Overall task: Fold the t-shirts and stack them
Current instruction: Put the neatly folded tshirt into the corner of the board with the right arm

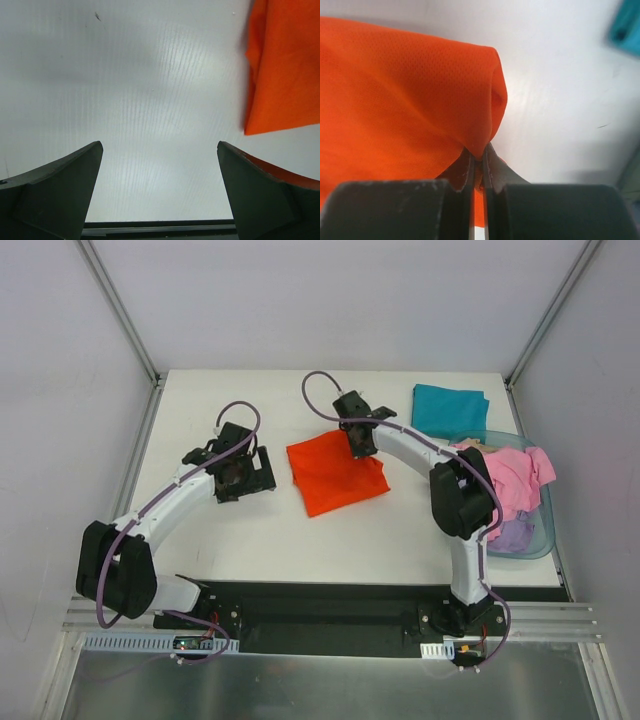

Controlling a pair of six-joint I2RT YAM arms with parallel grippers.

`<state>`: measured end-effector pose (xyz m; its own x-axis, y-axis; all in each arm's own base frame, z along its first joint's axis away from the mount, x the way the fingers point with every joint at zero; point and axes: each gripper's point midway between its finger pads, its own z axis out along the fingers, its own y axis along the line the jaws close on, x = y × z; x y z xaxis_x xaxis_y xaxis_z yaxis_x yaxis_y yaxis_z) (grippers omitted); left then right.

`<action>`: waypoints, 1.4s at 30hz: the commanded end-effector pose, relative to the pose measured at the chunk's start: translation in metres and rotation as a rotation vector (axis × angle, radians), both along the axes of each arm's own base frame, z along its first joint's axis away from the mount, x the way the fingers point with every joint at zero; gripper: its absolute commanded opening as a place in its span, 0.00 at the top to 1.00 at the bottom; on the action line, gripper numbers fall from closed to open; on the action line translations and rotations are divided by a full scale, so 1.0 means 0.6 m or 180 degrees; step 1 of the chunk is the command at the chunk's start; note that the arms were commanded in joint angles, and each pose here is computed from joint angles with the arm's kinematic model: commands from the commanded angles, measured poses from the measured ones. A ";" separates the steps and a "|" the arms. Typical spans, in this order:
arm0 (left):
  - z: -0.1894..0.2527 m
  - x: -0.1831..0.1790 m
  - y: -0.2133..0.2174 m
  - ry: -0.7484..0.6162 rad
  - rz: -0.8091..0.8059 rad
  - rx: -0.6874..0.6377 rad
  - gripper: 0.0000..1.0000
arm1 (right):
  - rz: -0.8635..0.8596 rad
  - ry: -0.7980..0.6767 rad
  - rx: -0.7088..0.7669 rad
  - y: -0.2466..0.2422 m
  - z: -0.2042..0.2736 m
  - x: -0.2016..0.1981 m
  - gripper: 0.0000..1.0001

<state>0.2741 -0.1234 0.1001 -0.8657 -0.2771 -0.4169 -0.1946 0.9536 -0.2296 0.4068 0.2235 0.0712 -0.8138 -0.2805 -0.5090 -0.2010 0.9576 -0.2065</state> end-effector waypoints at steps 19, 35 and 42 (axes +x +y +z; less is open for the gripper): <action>0.031 0.022 0.009 -0.0059 0.0176 0.0089 0.01 | -0.0269 -0.1369 -0.1214 -0.220 0.239 0.271 0.99; 0.050 0.037 -0.003 -0.0051 0.0181 0.0011 0.01 | -0.0570 -0.1707 -0.0933 -0.296 0.343 0.282 0.99; 0.056 0.039 0.000 -0.0102 0.0172 0.0037 0.01 | -0.0539 -0.1759 -0.0643 -0.284 0.388 0.254 0.99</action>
